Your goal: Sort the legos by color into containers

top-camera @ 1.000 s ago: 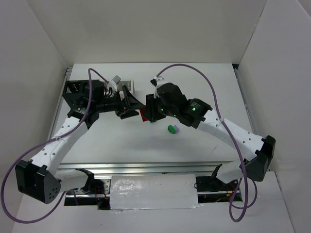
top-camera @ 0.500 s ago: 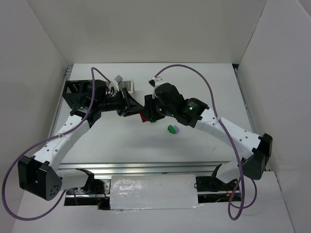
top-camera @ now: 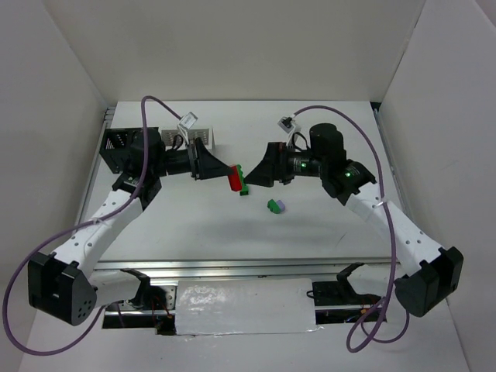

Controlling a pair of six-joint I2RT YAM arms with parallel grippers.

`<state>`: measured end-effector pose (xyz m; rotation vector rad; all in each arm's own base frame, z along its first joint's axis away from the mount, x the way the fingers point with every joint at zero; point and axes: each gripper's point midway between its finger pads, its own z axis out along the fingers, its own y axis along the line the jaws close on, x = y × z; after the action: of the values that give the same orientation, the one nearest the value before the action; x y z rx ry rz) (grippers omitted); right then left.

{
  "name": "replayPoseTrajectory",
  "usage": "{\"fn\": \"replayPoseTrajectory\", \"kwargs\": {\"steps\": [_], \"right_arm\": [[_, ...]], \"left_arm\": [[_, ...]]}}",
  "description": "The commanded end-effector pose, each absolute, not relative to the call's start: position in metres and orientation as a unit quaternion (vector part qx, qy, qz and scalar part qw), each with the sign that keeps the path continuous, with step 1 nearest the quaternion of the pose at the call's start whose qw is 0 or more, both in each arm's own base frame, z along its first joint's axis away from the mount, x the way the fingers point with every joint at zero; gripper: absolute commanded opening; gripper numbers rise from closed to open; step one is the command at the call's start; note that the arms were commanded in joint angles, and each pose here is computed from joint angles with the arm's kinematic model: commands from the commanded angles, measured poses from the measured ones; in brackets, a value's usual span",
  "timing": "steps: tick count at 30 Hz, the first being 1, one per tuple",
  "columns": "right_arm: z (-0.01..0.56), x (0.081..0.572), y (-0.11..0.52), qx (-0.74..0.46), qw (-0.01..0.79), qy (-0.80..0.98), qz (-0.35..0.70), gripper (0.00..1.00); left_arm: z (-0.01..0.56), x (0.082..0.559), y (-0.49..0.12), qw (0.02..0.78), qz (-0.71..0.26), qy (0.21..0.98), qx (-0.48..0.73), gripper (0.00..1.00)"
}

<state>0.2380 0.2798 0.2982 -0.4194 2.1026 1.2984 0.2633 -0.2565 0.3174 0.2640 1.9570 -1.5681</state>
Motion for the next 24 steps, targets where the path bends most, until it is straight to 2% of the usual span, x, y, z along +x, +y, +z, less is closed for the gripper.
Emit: {"fn": "replayPoseTrajectory", "kwargs": {"steps": [1, 6, 11, 15, 19, 23, 24], "right_arm": [[0.361, 0.181, 0.289, -0.284, 0.3, 0.677, 0.609, 0.99], [0.369, 0.176, 0.29, -0.28, 0.314, 0.645, 0.638, 0.94], [0.376, 0.176, 0.297, -0.292, 0.318, 0.634, 0.642, 0.88], [0.376, 0.183, 0.3, -0.286, 0.325, 0.639, 0.636, 0.81], [0.381, 0.175, 0.306, -0.292, 0.317, 0.626, 0.65, 0.69], [0.384, 0.17, 0.314, -0.302, 0.315, 0.618, 0.654, 0.68], [0.385, 0.17, 0.315, -0.304, 0.315, 0.617, 0.654, 0.56]], "left_arm": [[0.367, 0.217, -0.259, 0.368, -0.65, 0.612, 0.259, 0.0], [0.381, 0.191, -0.26, 0.346, -0.691, 0.563, 0.294, 0.0], [0.389, 0.184, -0.259, 0.351, -0.701, 0.543, 0.303, 0.0], [0.392, 0.182, -0.259, 0.352, -0.702, 0.541, 0.302, 0.0], [0.389, 0.186, -0.261, 0.354, -0.696, 0.549, 0.298, 0.0], [0.384, 0.191, -0.262, 0.356, -0.69, 0.561, 0.287, 0.0], [0.384, 0.192, -0.262, 0.355, -0.689, 0.565, 0.283, 0.0]]}}
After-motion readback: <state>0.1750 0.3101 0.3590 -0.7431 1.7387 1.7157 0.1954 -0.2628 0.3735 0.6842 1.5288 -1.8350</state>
